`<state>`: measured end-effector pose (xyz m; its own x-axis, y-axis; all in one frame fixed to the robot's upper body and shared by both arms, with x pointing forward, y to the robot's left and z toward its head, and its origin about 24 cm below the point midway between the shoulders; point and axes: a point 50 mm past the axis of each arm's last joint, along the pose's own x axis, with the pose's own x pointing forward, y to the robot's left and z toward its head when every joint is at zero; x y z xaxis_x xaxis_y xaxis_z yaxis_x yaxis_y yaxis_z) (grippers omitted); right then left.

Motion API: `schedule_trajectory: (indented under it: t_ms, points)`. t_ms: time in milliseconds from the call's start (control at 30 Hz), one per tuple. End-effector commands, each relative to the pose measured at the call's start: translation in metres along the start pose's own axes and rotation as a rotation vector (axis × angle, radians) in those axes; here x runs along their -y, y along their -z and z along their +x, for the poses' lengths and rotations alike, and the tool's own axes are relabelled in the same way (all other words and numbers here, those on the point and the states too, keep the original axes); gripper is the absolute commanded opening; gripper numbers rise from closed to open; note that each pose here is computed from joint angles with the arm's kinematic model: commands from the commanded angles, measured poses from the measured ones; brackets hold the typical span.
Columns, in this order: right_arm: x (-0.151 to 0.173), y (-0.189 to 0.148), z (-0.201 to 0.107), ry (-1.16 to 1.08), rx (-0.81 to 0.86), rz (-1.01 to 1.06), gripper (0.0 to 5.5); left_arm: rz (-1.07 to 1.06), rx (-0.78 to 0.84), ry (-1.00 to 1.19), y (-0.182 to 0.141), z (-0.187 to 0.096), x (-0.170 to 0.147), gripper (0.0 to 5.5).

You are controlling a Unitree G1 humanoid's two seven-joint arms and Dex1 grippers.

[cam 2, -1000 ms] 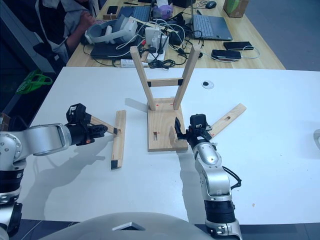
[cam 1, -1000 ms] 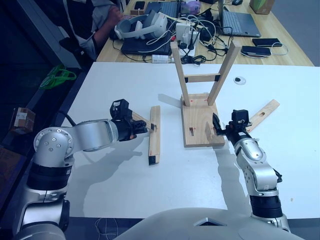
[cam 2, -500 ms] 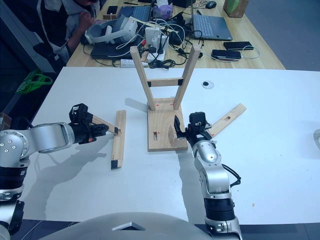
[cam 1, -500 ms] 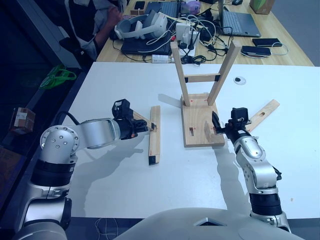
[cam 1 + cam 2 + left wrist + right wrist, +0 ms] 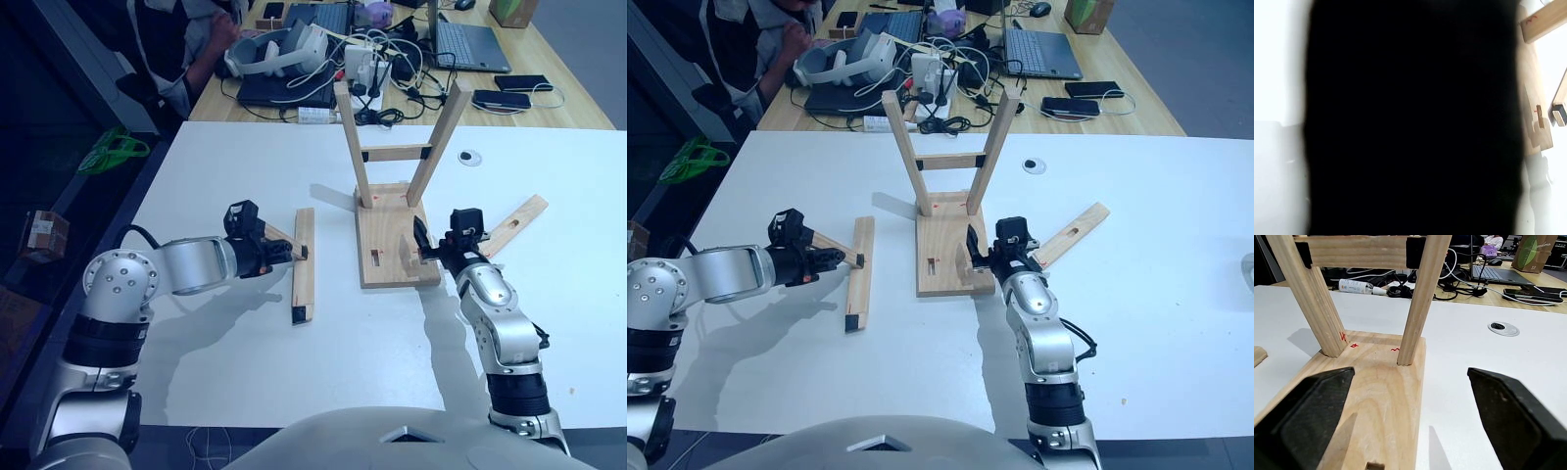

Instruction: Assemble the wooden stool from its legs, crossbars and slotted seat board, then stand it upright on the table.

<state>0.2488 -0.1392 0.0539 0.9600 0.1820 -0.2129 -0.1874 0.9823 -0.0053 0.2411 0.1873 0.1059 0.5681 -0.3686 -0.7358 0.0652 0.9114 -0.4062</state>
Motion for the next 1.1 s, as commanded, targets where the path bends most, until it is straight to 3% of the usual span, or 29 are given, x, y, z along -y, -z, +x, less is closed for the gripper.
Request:
schedule_trajectory:
  t_ms: [33, 300, 533, 867, 1100]
  points:
    - [0.0, -0.003, 0.003, 0.003, 0.01, -0.01, 4.32, 0.052, -0.053, -0.074, 0.005, 0.002, -0.013, 0.4]
    - [-0.003, -0.002, 0.005, 0.008, 0.014, -0.001, 4.32, 0.056, 0.021, -0.199, -0.022, -0.005, -0.035, 0.4]
    - [-0.003, -0.002, 0.007, 0.015, 0.018, 0.004, 4.32, 0.04, 0.011, -0.218, -0.025, 0.0, -0.04, 0.4]
    - [-0.004, -0.004, 0.012, 0.017, 0.031, 0.004, 4.32, 0.224, -0.08, -0.297, -0.059, -0.003, -0.063, 0.4]
    - [-0.003, -0.006, 0.015, 0.008, 0.036, -0.004, 4.32, 0.297, -0.105, -0.281, -0.069, 0.01, -0.069, 0.4]
